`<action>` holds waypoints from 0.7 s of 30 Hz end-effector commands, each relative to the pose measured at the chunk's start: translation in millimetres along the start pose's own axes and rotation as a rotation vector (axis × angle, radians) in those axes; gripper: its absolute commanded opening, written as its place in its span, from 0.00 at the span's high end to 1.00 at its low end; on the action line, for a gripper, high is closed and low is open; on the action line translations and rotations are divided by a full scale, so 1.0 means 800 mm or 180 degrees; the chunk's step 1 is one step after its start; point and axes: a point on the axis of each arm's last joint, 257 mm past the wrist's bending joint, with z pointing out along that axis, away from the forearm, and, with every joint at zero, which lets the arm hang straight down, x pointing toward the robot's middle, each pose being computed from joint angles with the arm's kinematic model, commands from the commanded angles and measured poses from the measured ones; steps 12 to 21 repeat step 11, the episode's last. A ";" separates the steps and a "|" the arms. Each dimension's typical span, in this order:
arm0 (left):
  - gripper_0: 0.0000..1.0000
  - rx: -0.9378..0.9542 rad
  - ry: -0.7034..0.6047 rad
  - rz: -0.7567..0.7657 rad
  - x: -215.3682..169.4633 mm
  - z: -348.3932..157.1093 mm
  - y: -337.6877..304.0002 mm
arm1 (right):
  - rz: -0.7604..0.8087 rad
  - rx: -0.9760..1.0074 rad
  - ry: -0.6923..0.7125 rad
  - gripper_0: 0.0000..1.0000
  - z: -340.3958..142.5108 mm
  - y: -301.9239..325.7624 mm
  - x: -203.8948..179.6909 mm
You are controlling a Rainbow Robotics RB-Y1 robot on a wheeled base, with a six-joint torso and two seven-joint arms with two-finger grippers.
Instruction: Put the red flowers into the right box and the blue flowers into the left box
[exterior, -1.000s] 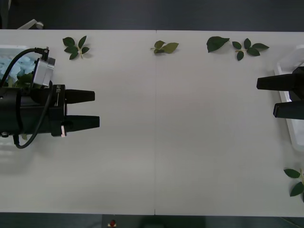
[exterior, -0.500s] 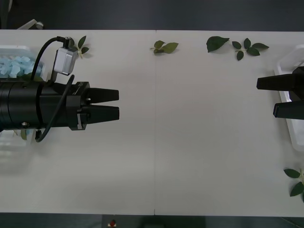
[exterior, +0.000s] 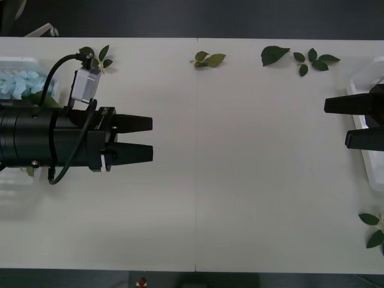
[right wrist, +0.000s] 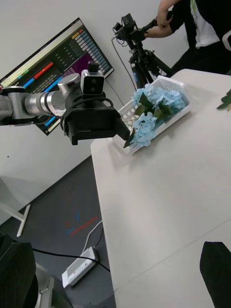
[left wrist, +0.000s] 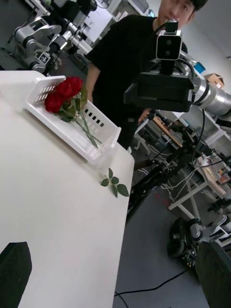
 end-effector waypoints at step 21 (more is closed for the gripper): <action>0.01 0.0098 0.0019 0.0040 0.004 0.004 -0.016 | -0.0137 -0.0010 0.0050 0.00 -0.002 0.004 -0.004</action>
